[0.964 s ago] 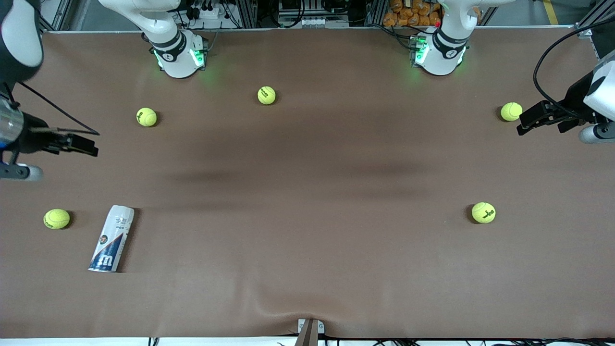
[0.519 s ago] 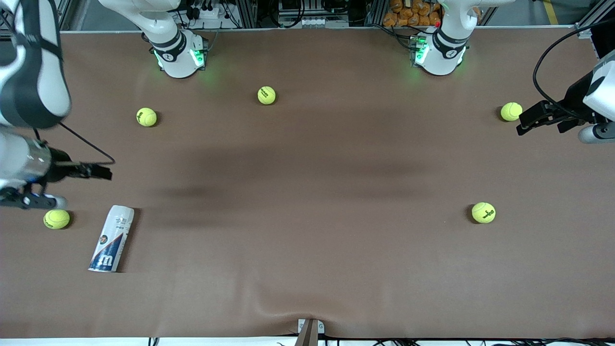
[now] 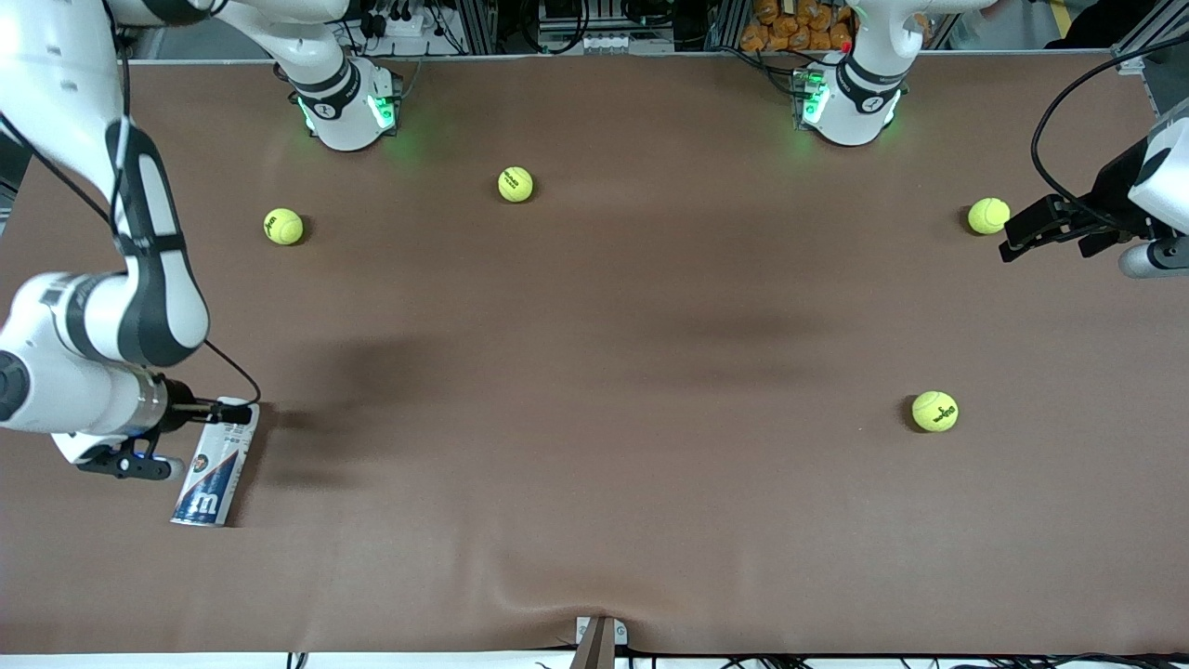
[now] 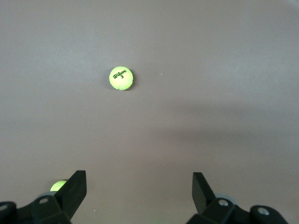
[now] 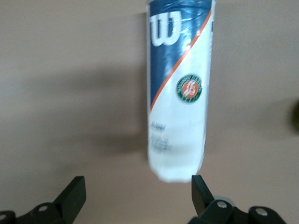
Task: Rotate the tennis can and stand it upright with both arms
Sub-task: 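Reach the right gripper down over the lying Wilson can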
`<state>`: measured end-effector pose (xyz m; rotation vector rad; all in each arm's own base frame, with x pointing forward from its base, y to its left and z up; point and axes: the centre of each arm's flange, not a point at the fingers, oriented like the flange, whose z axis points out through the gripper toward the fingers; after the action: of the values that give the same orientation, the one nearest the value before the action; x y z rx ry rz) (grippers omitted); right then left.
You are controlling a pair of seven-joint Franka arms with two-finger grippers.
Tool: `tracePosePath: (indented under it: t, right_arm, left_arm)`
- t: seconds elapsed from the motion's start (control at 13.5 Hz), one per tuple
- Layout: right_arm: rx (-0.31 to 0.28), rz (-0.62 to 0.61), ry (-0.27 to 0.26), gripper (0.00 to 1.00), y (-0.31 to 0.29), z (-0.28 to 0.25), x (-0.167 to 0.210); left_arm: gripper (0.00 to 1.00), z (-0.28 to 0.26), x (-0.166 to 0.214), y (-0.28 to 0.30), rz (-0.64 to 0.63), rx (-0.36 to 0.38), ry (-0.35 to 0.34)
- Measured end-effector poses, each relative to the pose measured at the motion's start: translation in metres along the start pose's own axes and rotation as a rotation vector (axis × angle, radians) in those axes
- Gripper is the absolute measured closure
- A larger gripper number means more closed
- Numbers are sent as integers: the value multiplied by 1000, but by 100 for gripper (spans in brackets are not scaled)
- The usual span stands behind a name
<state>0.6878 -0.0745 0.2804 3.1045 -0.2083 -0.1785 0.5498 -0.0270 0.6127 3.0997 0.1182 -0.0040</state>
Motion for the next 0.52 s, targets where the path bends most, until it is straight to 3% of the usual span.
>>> tracePosePath:
  t: [0.15, 0.52]
  right_arm:
    - [1, -26, 3, 0, 15, 33, 7]
    - [-2, -108, 91, 0, 32, 66, 23]
  left_arm:
    - [0, 0, 0, 0, 0, 0, 0]
    - [0, 0, 0, 0, 0, 0, -1]
